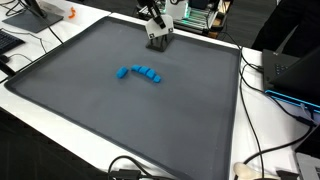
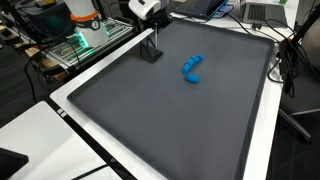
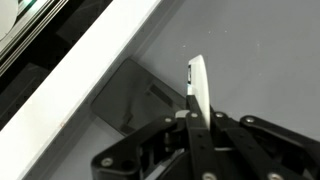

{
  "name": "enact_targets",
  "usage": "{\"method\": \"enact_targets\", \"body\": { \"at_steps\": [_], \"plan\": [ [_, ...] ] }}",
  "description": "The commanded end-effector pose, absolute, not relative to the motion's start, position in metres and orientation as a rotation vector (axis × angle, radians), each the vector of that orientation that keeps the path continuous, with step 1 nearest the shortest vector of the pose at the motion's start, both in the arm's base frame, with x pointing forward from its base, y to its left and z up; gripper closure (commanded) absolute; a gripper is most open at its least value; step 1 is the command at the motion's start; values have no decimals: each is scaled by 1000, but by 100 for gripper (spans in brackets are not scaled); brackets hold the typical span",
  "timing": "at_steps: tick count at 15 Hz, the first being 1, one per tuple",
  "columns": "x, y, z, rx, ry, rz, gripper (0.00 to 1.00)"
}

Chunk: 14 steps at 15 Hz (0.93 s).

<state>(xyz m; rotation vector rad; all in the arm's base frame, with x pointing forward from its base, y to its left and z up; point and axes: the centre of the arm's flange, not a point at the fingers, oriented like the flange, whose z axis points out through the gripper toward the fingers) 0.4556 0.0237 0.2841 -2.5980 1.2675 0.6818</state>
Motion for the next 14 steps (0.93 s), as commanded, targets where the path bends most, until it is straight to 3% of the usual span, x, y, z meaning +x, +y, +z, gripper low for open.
{"method": "enact_targets", "body": {
  "at_steps": [1, 14],
  "plan": [
    [432, 23, 281, -2514, 1371, 627, 99],
    [405, 16, 261, -2369, 1590, 434, 99]
  ]
}}
